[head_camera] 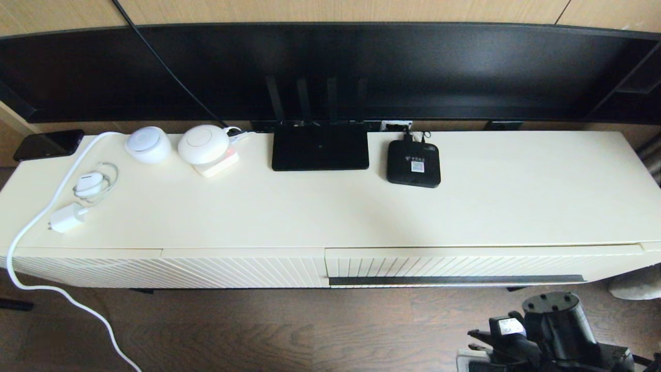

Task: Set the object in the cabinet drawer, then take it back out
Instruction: Open the drawer

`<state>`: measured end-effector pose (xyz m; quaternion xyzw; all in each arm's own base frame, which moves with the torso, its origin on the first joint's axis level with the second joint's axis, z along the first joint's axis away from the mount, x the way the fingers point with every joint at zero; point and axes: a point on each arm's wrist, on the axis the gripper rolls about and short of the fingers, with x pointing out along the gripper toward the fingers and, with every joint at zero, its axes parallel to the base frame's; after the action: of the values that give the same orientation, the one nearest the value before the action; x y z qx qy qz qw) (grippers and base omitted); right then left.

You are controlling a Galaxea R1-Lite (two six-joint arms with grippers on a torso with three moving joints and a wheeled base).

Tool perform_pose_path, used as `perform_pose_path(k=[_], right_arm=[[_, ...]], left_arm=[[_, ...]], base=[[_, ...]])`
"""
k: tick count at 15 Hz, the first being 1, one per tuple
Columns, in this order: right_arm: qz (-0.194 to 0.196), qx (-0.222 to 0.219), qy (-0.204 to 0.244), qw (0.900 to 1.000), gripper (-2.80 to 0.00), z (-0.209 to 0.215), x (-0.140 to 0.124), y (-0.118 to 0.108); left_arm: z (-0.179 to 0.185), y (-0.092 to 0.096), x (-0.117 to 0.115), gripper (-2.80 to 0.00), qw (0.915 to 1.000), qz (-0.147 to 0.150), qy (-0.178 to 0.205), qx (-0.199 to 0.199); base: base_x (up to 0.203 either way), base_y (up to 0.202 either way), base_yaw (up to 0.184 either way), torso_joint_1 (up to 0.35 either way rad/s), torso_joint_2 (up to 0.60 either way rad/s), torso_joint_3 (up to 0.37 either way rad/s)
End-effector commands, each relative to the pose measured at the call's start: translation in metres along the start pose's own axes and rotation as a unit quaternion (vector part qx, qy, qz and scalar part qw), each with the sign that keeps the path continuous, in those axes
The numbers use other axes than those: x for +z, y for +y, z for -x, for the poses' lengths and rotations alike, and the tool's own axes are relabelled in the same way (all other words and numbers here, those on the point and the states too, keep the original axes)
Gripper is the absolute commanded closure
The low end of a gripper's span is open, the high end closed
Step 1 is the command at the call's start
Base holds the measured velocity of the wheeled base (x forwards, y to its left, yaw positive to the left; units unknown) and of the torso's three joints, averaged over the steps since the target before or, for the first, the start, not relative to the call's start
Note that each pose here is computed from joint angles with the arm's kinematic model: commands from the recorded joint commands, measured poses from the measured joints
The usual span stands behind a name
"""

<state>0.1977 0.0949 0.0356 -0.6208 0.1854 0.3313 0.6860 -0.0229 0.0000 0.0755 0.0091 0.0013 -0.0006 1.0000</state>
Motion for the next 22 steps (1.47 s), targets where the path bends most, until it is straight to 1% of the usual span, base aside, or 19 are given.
perform_pose_path(k=[1,3,5,7,9,12,19,22], right_arm=[[0.004,-0.005,0.003,1.0,-2.8,0.0,-0.003,-0.002],[0.005,0.002,0.0,1.0,-2.8,-0.005,-0.006,-0.002],[0.003,0.021,-0.012,1.0,-2.8,-0.011,-0.009,0.001],[0.0,0.028,-0.009,1.0,-2.8,-0.017,-0.013,0.001],[0.009,0.015,-0.005,1.0,-2.8,-0.025,-0.019,-0.005],[0.014,0.013,-0.01,1.0,-2.8,-0.035,-0.024,-0.009],[0.009,0.008,-0.002,1.0,-2.8,-0.056,-0.029,-0.009],[0.008,-0.002,0.0,1.0,-2.8,-0.062,-0.03,-0.015]], left_arm=[[0.0,0.0,0.0,0.0,1.0,0.0,0.0,0.0],[0.0,0.0,0.0,0.0,1.0,0.0,0.001,0.0],[0.0,0.0,0.0,0.0,1.0,0.0,0.0,0.0],[0.0,0.0,0.0,0.0,1.0,0.0,0.001,0.0],[0.0,0.0,0.0,0.0,1.0,0.0,0.001,0.0],[0.0,0.0,0.0,0.0,1.0,0.0,0.0,0.0],[0.0,0.0,0.0,0.0,1.0,0.0,0.001,0.0],[0.0,0.0,0.0,0.0,1.0,0.0,0.001,0.0]], base=[[0.0,0.0,0.0,0.0,0.0,0.0],[0.0,0.0,0.0,0.0,0.0,0.0],[0.0,0.0,0.0,0.0,0.0,0.0],[0.0,0.0,0.0,0.0,0.0,0.0],[0.0,0.0,0.0,0.0,0.0,0.0],[0.0,0.0,0.0,0.0,0.0,0.0],[0.0,0.0,0.0,0.0,0.0,0.0],[0.0,0.0,0.0,0.0,0.0,0.0]])
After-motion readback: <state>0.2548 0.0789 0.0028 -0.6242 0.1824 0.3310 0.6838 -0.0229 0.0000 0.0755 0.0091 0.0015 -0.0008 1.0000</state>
